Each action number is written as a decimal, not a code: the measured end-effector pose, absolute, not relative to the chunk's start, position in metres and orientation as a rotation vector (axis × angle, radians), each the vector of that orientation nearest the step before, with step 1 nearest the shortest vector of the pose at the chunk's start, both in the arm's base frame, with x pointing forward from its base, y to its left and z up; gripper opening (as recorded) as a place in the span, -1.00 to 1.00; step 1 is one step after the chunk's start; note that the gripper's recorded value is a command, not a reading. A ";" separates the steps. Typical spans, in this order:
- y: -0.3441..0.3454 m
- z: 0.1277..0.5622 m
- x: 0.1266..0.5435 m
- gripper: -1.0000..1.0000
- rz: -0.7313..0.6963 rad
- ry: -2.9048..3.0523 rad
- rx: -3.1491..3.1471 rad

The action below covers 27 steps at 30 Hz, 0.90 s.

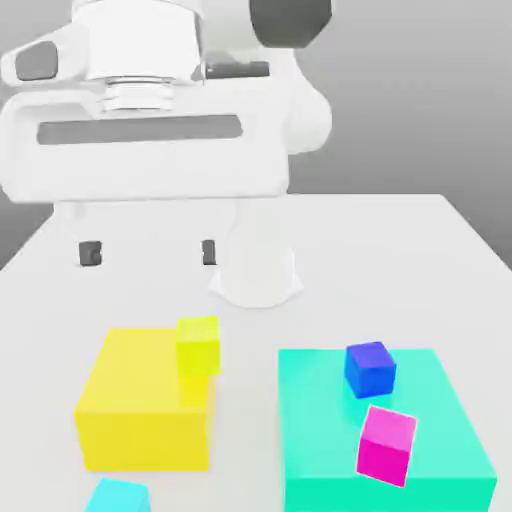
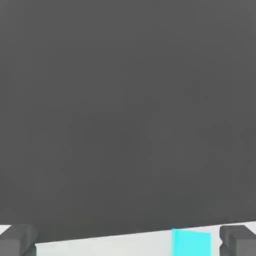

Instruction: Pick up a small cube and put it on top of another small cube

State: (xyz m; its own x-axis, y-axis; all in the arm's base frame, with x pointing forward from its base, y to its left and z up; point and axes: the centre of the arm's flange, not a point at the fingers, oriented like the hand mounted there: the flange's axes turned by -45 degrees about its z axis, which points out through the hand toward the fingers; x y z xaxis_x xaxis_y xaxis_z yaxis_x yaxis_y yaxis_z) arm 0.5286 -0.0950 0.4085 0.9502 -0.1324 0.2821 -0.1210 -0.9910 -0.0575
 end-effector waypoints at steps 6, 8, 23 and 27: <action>-0.123 0.302 0.536 0.00 -0.222 0.257 -3.098; -0.133 0.267 0.533 0.00 -0.147 0.275 -3.109; -0.151 0.140 0.521 -1.00 0.000 0.310 -3.126; -0.150 0.189 0.521 -1.00 0.000 0.306 -3.125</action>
